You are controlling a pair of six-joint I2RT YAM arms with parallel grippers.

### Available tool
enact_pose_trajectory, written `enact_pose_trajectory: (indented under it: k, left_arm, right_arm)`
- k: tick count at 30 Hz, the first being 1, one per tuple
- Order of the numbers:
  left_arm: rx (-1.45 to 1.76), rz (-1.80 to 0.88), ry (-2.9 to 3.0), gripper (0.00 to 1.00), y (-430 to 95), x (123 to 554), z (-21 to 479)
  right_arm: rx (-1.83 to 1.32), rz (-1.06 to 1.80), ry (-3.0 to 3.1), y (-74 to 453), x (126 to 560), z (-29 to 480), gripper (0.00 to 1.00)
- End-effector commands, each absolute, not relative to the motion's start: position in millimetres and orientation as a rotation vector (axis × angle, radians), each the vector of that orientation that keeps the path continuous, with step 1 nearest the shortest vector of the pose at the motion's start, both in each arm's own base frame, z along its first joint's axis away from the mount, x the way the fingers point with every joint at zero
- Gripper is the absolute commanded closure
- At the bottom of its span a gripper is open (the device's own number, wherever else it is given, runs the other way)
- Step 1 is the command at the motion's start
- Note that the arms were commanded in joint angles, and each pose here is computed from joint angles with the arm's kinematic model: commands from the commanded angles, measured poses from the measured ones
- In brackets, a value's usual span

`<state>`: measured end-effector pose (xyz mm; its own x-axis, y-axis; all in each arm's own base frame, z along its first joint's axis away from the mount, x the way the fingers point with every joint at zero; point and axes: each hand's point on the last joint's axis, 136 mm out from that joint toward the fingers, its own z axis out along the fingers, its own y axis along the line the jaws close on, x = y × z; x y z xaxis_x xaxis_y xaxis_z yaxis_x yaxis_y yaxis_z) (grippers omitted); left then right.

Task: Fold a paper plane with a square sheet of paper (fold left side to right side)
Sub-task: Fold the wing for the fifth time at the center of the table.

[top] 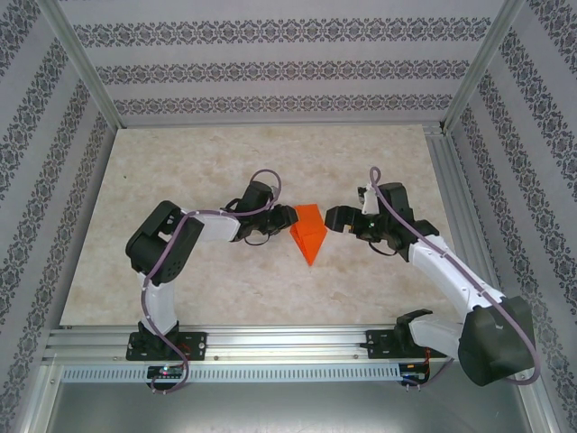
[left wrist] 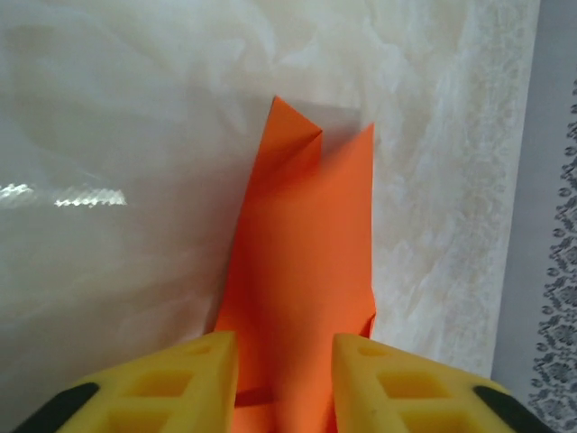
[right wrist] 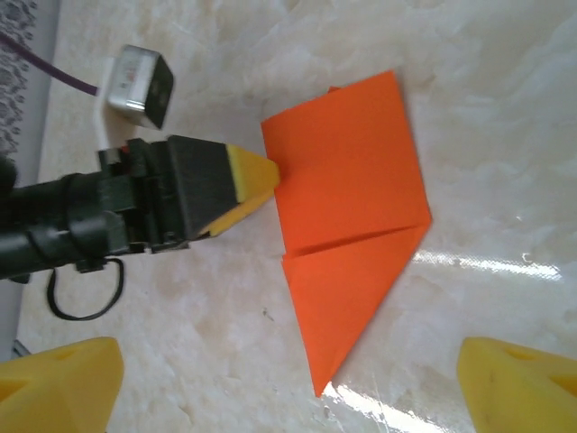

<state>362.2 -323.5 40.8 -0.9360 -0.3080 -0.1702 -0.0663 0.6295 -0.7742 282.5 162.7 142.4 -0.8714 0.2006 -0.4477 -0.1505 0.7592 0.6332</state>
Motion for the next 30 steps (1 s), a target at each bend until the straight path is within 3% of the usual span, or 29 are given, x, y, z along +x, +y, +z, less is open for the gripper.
enact_pose_trajectory:
  k: [1,10,13,20,30]
  left_arm:
    - [-0.244,-1.279,2.513,0.7,-341.1,369.2,55.9]
    - [-0.203,-1.325,2.495,0.69,-347.8,370.1,58.5]
    - [-0.187,-1.352,2.492,0.75,-352.5,371.1,58.3]
    - [-0.114,-1.45,2.421,0.99,-355.2,367.7,81.5]
    - [0.146,-1.563,2.338,1.0,-336.5,338.7,133.4]
  right_arm:
    - [0.051,1.053,2.395,160.1,282.8,147.8,0.09]
    - [0.062,1.098,2.398,155.2,283.2,141.8,0.13]
    - [0.062,1.117,2.394,156.9,284.1,138.7,0.14]
    - [0.086,1.226,2.304,157.1,293.9,137.8,0.21]
    - [-0.056,1.363,2.217,172.2,307.0,132.7,0.24]
